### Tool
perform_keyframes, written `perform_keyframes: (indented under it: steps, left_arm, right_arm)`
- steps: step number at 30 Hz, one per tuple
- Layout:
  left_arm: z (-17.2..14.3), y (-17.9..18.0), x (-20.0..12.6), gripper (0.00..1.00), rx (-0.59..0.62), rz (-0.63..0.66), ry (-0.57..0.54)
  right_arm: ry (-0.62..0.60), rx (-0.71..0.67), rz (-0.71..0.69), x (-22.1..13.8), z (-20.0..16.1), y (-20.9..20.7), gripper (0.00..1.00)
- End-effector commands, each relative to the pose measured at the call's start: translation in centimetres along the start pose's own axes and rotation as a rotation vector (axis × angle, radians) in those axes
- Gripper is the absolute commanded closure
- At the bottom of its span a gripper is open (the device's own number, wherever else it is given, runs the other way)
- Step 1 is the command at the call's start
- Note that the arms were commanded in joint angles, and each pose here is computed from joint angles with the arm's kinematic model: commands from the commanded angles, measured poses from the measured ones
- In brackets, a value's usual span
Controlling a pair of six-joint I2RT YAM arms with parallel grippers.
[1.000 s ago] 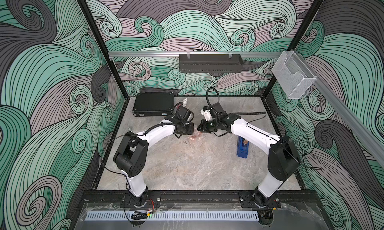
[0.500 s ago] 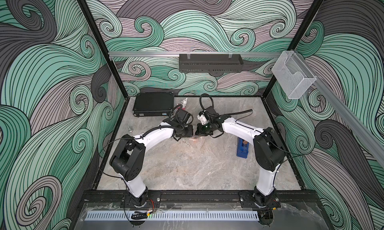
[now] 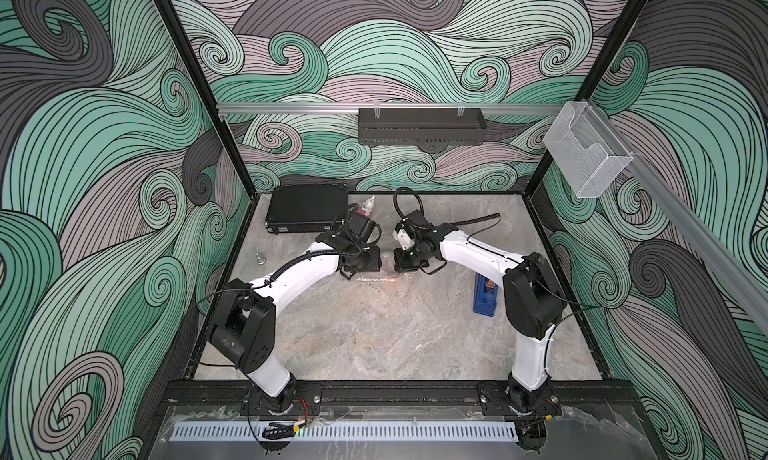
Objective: Wrap mugs in bubble wrap
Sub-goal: Wrap the mug in bubble wrap.
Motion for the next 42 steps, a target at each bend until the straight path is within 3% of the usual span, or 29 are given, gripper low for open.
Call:
perform_keyframes:
  steps: [1, 8, 13, 17, 24, 33, 36, 42]
  left_arm:
    - [1.1, 0.0, 0.5, 0.51, 0.028, 0.009, 0.016]
    - [1.0, -0.7, 2.9, 0.51, 0.055, -0.029, 0.068]
    - [-0.9, -1.0, 4.2, 0.52, 0.038, -0.082, 0.136]
    - [-2.5, -1.6, 4.4, 0.52, 0.009, -0.155, 0.166]
    - [-4.0, -2.0, 4.4, 0.52, 0.007, -0.157, 0.183]
    - [-3.1, -2.8, 1.5, 0.49, -0.004, -0.191, 0.127]
    - [-2.0, -1.7, 0.6, 0.46, -0.006, -0.122, 0.097]
    - [-1.5, -1.5, 1.4, 0.44, 0.000, -0.113, 0.128]
  right_arm:
    - [0.072, -0.016, -0.075, 1.1, -1.5, -1.6, 1.00]
    - [0.082, -0.031, -0.089, 2.0, -1.2, -1.9, 1.00]
    - [0.068, -0.052, -0.067, 2.3, -0.6, -1.4, 1.00]
    - [0.058, -0.071, -0.036, 2.5, -0.4, -0.5, 1.00]
    - [0.031, -0.074, -0.001, 2.4, 0.3, 0.4, 1.00]
    - [-0.010, -0.140, -0.017, 0.9, 1.0, 0.4, 1.00]
    - [-0.009, -0.174, -0.016, 1.1, 1.1, 0.4, 1.00]
    - [-0.005, -0.193, 0.005, 1.4, 1.2, 0.6, 1.00]
Point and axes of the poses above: each gripper's point midway between its finger pads, its own x axis out along the fingers, its own y axis along the line the jaws close on, z = x × y, the point moved 1 cm from there along -x, back along the fingers, and after that the axes turned 8 degrees about -x, right-handed, at the moved point
